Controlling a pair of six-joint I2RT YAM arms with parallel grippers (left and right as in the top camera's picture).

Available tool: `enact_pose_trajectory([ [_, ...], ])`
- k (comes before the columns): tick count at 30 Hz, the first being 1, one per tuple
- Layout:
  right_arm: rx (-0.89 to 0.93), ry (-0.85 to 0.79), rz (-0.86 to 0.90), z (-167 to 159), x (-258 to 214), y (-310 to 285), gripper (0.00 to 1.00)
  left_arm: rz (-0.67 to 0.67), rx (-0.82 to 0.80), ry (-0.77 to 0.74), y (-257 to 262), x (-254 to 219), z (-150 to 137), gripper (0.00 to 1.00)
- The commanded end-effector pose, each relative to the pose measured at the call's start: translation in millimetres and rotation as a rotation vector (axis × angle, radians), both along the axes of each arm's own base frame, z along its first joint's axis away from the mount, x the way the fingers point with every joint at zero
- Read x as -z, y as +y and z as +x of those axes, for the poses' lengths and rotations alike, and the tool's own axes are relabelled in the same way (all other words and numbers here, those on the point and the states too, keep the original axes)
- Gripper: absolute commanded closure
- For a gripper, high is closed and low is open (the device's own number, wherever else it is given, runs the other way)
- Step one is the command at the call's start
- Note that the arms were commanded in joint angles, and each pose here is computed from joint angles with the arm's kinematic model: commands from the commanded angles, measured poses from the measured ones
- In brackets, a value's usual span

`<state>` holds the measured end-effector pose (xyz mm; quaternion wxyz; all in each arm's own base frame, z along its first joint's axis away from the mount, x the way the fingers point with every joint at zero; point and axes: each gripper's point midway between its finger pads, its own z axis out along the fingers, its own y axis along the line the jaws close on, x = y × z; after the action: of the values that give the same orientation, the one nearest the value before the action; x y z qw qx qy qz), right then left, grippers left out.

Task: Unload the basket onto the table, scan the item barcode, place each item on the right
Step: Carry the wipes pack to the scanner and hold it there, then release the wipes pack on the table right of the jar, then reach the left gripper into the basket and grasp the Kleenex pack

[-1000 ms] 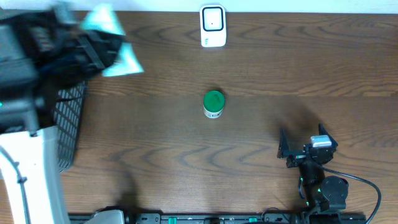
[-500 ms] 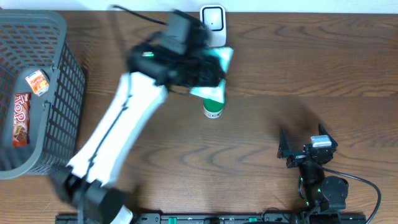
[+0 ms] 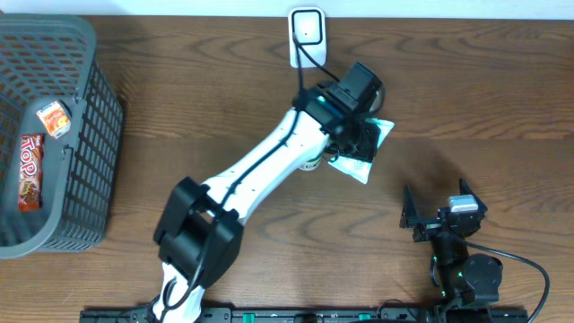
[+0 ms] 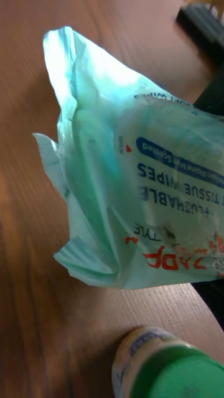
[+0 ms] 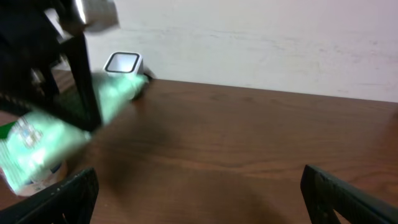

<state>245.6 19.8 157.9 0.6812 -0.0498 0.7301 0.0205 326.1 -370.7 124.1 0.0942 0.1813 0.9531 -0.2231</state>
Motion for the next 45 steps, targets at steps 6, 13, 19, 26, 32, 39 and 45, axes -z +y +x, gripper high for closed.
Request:
enact_pose_trajectory([
  [6, -0.001, -0.001, -0.008, -0.3, 0.3, 0.1, 0.01, 0.108, 0.011, 0.016, -12.1, 56.6, -0.8, 0.44],
  [13, -0.001, 0.000, -0.008, -0.2, 0.5, 0.1, 0.01, 0.186, -0.009, -0.026, -4.5, 73.0, 6.4, 0.43],
  [19, -0.001, 0.000, -0.008, -0.2, 0.5, 0.1, 0.01, 0.145, 0.004, -0.068, -11.4, 53.0, 12.9, 0.16],
  [26, -0.001, 0.000, -0.008, -0.2, 0.5, 0.1, 0.01, 0.030, 0.041, -0.245, -12.0, -34.7, 37.3, 0.04],
  [32, -0.001, 0.000, -0.008, -0.2, 0.5, 0.1, 0.01, -0.139, -0.076, -0.499, 37.5, -173.6, 75.1, 0.00],
  [39, -0.001, 0.000, -0.008, -0.2, 0.5, 0.1, 0.01, -0.023, -0.462, -0.728, 210.6, -270.8, 102.1, 0.00],
  [45, -0.001, 0.000, -0.008, -0.3, 0.6, 0.1, 0.01, 0.077, -0.777, -0.777, 357.6, -303.8, 88.2, 0.00],
])
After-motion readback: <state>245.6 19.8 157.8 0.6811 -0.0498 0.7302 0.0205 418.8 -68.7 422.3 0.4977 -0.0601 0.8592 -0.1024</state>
